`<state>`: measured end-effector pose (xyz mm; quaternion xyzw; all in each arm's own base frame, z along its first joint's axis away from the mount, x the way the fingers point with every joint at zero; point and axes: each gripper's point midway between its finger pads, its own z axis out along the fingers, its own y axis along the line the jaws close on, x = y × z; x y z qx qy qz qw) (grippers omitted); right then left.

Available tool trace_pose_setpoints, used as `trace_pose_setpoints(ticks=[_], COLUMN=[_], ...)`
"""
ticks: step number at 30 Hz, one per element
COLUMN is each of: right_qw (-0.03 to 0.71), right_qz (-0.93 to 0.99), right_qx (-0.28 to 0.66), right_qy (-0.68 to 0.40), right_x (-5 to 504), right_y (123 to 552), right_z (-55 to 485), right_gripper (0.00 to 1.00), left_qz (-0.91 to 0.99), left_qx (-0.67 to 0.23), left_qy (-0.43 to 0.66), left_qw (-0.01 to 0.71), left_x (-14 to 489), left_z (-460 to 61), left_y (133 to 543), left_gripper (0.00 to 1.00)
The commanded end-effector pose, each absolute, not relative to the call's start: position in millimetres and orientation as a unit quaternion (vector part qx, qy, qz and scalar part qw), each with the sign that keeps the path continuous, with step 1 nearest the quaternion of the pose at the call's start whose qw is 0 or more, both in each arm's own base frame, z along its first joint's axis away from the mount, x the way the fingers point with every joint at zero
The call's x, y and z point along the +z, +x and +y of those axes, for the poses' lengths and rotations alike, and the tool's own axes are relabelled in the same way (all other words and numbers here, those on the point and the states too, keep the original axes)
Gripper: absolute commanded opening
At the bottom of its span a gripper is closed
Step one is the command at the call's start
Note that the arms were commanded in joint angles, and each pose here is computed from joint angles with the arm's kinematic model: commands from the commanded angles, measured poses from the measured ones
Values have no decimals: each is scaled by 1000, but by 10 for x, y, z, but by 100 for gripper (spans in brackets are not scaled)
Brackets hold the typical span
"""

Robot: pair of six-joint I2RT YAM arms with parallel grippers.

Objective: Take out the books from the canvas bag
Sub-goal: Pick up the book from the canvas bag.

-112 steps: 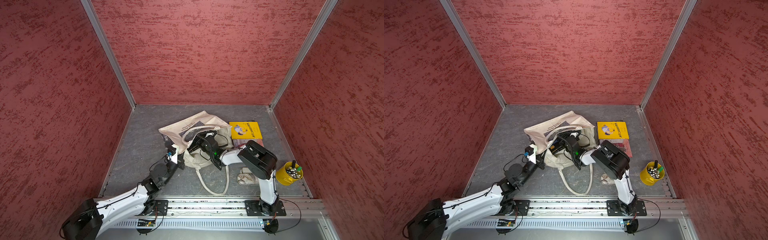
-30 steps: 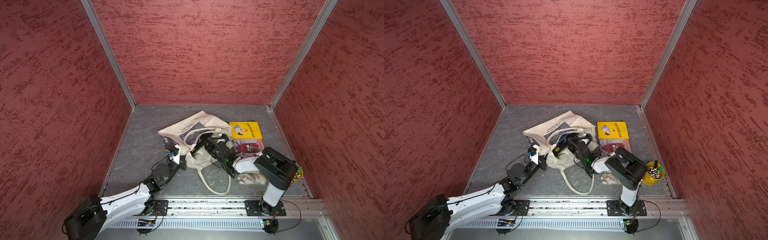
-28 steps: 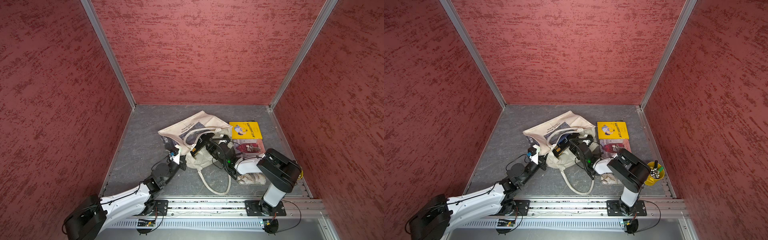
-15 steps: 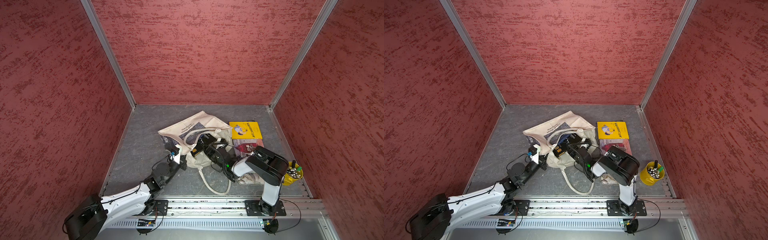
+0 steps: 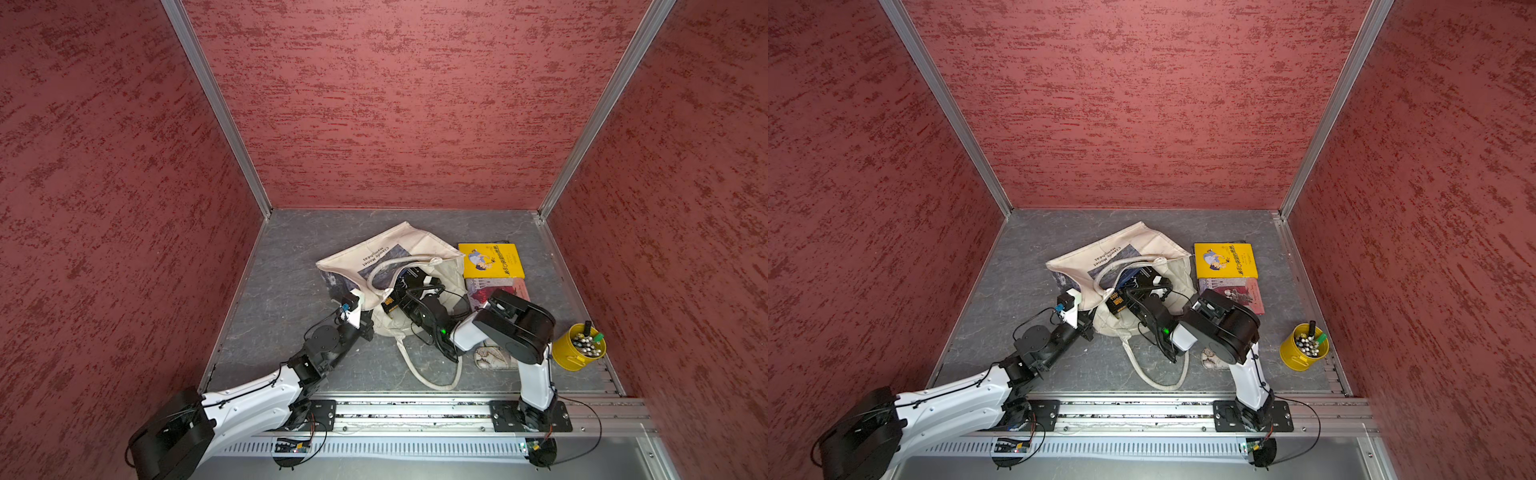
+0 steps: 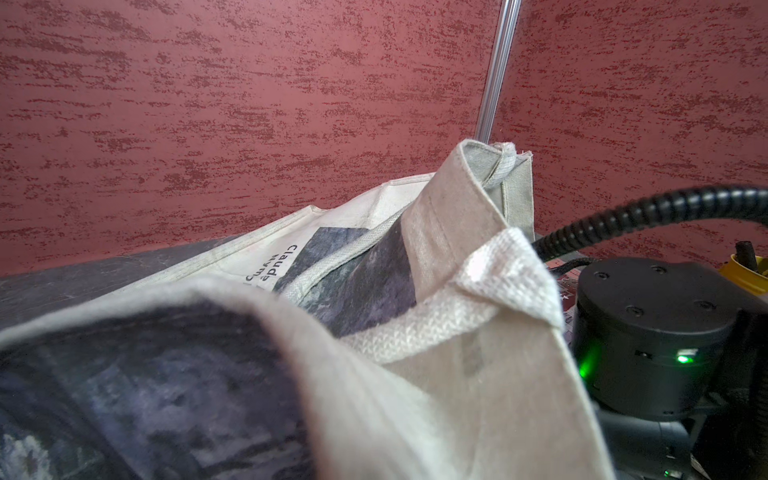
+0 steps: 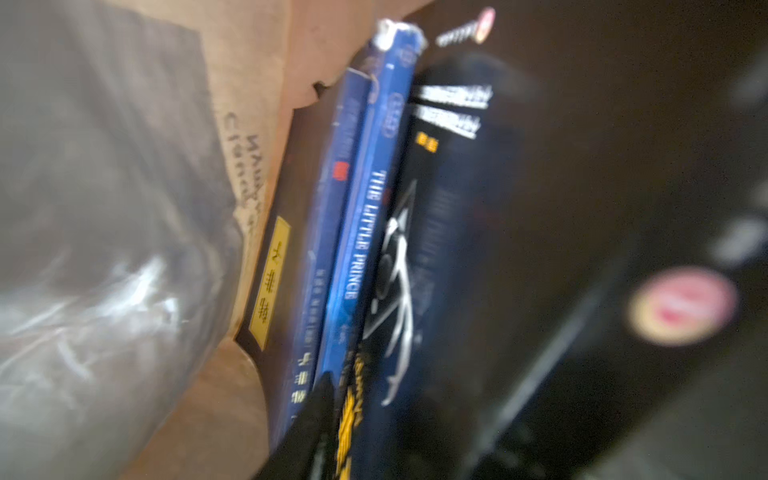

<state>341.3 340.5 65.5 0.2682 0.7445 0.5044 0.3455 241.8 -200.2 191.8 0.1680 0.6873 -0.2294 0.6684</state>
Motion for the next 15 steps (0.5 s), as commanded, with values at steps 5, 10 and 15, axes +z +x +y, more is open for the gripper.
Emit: trace_pose_setpoints(ticks=[5, 10, 15], right_qw=[378, 380, 384], right_qz=[729, 749, 756], right_qx=[503, 476, 464], right_qy=[269, 262, 256], right_x=[977, 1042, 1134], right_y=[3472, 3369, 3229], right_z=[3363, 3227, 3053], right_gripper=[1, 0, 0], left_qz=[647, 653, 658], left_qx=[-259, -246, -231], left_qy=[162, 153, 141], left_qw=[699, 700, 702], left_x=[2269, 2260, 2262], left_z=[-2064, -2028, -1978], left_y=[2394, 2435, 2476], left_gripper=[0, 0, 0])
